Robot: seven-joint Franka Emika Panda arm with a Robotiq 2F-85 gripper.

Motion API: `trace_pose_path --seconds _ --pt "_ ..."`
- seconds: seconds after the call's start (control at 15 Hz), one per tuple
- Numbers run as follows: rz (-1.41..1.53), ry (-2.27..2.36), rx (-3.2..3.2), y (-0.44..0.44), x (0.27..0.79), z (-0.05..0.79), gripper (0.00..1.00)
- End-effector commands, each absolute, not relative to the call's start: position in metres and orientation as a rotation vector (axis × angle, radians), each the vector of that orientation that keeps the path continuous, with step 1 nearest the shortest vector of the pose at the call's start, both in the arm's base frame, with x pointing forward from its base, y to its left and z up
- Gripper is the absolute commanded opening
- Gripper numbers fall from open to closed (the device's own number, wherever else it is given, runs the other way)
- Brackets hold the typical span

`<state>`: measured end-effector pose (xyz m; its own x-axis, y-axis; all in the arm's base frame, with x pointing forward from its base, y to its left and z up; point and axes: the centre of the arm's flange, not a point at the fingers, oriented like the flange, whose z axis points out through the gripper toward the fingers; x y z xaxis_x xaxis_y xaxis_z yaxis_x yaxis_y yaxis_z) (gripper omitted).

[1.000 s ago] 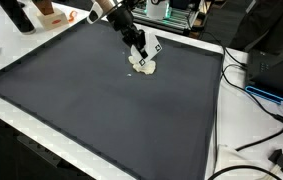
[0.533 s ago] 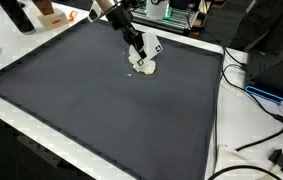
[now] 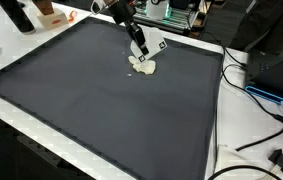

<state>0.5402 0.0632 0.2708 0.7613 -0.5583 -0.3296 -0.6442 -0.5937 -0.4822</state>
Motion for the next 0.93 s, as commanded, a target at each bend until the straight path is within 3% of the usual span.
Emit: trace_pose_path --seconds 0.0,0.87 --pt "0.22 0.993 -2.362 0.07 0.521 0.296 0.01" --pt "0.364 1.356 -2.43 0.106 0.487 0.383 0.01"
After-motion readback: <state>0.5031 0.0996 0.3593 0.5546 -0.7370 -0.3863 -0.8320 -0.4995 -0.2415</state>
